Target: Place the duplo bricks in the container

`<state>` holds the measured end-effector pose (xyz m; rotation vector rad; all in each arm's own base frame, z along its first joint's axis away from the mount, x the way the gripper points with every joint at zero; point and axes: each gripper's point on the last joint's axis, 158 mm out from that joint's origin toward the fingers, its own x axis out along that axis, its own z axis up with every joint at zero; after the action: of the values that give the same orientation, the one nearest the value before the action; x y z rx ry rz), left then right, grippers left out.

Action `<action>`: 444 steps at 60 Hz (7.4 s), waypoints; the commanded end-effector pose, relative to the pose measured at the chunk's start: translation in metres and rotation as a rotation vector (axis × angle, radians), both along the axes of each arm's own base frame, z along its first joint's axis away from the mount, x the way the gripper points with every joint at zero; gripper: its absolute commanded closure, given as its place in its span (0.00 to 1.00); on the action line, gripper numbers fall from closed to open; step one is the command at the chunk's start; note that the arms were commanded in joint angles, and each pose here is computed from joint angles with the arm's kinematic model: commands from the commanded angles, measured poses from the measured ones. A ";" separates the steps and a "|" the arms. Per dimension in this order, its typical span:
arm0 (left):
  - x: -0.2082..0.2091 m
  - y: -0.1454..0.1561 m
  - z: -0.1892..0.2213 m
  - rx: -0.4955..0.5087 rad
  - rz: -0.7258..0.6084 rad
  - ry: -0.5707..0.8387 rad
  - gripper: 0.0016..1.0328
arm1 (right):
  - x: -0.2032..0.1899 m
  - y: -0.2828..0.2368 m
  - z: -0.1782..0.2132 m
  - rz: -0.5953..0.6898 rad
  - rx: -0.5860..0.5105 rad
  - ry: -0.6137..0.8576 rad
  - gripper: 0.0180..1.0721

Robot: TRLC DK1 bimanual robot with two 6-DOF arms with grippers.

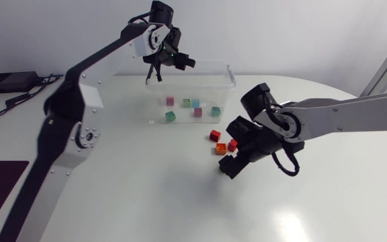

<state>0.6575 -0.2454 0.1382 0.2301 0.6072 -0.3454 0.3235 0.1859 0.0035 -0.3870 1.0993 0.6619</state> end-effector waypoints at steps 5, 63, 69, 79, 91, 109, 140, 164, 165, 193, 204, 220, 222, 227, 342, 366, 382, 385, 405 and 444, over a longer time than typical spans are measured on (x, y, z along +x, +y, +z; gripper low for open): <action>-0.025 0.002 -0.140 0.101 0.006 0.256 0.10 | -0.006 -0.001 -0.030 0.027 -0.044 0.039 0.11; -0.154 0.033 0.105 -0.235 0.102 0.409 0.05 | 0.009 0.015 -0.040 0.010 -0.068 0.033 0.71; -0.171 0.038 0.092 -0.206 0.109 0.470 0.04 | 0.009 0.015 -0.023 -0.003 -0.053 0.010 0.71; -0.199 0.039 0.075 -0.151 0.092 0.535 0.04 | 0.018 0.018 0.034 -0.022 -0.004 -0.067 0.71; -0.222 0.037 0.055 -0.093 0.062 0.522 0.04 | 0.052 0.016 0.097 -0.077 0.055 -0.164 0.71; -0.255 0.026 0.019 0.042 -0.014 0.378 0.04 | 0.130 0.020 0.144 -0.185 0.141 -0.237 0.71; -0.289 -0.034 -0.040 0.158 -0.279 0.167 0.04 | 0.222 0.044 0.140 -0.245 0.169 -0.230 0.71; -0.281 -0.093 -0.075 0.211 -0.402 0.144 0.05 | 0.221 0.028 0.181 -0.257 0.209 -0.270 0.05; -0.282 -0.096 -0.076 0.212 -0.409 0.144 0.05 | 0.218 0.026 0.184 -0.258 0.211 -0.270 0.05; -0.258 -0.127 -0.111 0.242 -0.298 0.327 0.05 | 0.123 -0.063 0.173 -0.283 0.208 -0.277 0.05; -0.258 -0.134 -0.126 0.249 -0.230 0.494 0.05 | 0.096 -0.090 0.132 -0.310 0.200 -0.231 0.05; -0.266 -0.144 -0.153 0.253 -0.202 0.599 0.05 | 0.080 -0.106 0.108 -0.334 0.217 -0.194 0.05; -0.267 -0.144 -0.156 0.255 -0.199 0.605 0.06 | 0.079 -0.105 0.106 -0.333 0.221 -0.190 0.05; -0.269 -0.143 -0.165 0.271 -0.189 0.630 0.06 | 0.076 -0.107 0.102 -0.336 0.222 -0.182 0.05; -0.272 -0.108 -0.082 0.187 -0.099 0.540 0.81 | 0.071 -0.101 0.034 -0.296 0.192 -0.080 0.05; -0.211 -0.076 0.033 0.014 -0.003 0.294 0.81 | 0.073 -0.069 0.012 -0.211 0.147 -0.048 0.05; -0.130 -0.037 0.070 -0.069 0.097 0.152 0.81 | 0.087 -0.054 -0.003 -0.156 0.113 -0.045 0.05; -0.121 -0.034 0.067 -0.071 0.108 0.147 0.81 | 0.090 -0.053 -0.005 -0.154 0.108 -0.045 0.05; -0.083 -0.027 0.037 -0.069 0.148 0.151 0.49 | 0.099 -0.039 -0.028 -0.112 0.050 -0.032 0.05; -0.129 -0.018 0.090 -0.034 0.172 0.173 0.05 | 0.105 -0.031 -0.047 -0.066 -0.007 -0.032 0.67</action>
<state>0.5451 -0.2651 0.1785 0.1514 0.8503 -0.2025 0.4272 0.1502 -0.0403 -0.3370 1.0863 0.5725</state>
